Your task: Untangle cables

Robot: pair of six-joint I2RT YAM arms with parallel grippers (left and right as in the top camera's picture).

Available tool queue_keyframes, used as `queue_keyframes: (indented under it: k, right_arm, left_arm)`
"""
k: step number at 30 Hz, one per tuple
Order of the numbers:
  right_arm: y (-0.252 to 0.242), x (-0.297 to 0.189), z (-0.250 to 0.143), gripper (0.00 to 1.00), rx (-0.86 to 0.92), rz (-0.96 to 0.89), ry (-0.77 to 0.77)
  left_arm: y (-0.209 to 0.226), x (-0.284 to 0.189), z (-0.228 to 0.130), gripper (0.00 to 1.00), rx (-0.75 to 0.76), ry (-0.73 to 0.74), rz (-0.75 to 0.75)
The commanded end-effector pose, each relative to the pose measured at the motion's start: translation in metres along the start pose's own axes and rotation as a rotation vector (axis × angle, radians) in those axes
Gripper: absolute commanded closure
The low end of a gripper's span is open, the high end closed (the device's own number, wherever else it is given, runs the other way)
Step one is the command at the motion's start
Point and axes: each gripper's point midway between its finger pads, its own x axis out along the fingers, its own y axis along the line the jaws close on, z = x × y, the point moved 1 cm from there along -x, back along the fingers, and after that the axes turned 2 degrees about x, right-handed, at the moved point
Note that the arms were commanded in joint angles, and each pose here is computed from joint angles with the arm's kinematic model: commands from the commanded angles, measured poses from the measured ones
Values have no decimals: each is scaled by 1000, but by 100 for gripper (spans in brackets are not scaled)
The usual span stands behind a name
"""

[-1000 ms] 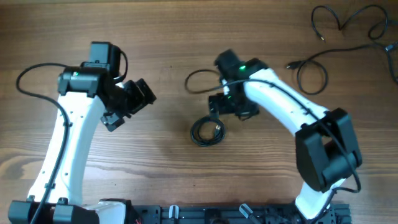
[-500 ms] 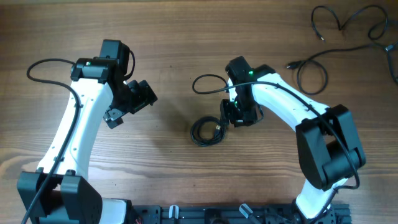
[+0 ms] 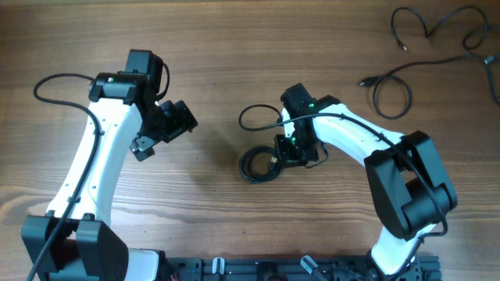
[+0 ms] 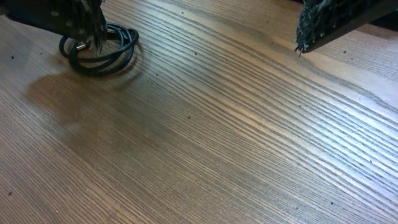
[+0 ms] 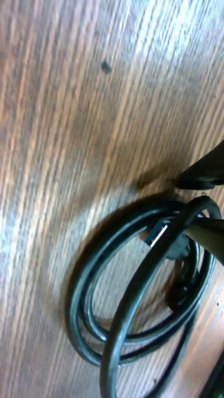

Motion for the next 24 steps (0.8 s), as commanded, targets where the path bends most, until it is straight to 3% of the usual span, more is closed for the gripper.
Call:
queue_keyframes:
  k: [1, 6, 11, 16, 20, 24]
  right_arm:
    - [-11, 4, 0, 96, 0, -62, -8]
    - [6, -4, -1, 96, 28, 27, 20]
    - [70, -67, -2, 96, -72, 346, -15]
    - [90, -104, -12, 96, -130, 437, -75]
    - [108, -115, -14, 96, -133, 554, -57]
    - [131, -132, -14, 96, -203, 704, -58]
  left_arm:
    - [4, 3, 2, 0, 4, -2, 16]
    - [-3, 3, -3, 0, 36, 25, -22]
    - [-49, -3, -32, 0, 280, 135, -258]
    - [-62, -3, -48, 7, 345, 154, -266]
    - [-71, -2, -55, 7, 371, 155, -270]
    - [-70, -2, -59, 15, 288, 182, -260]
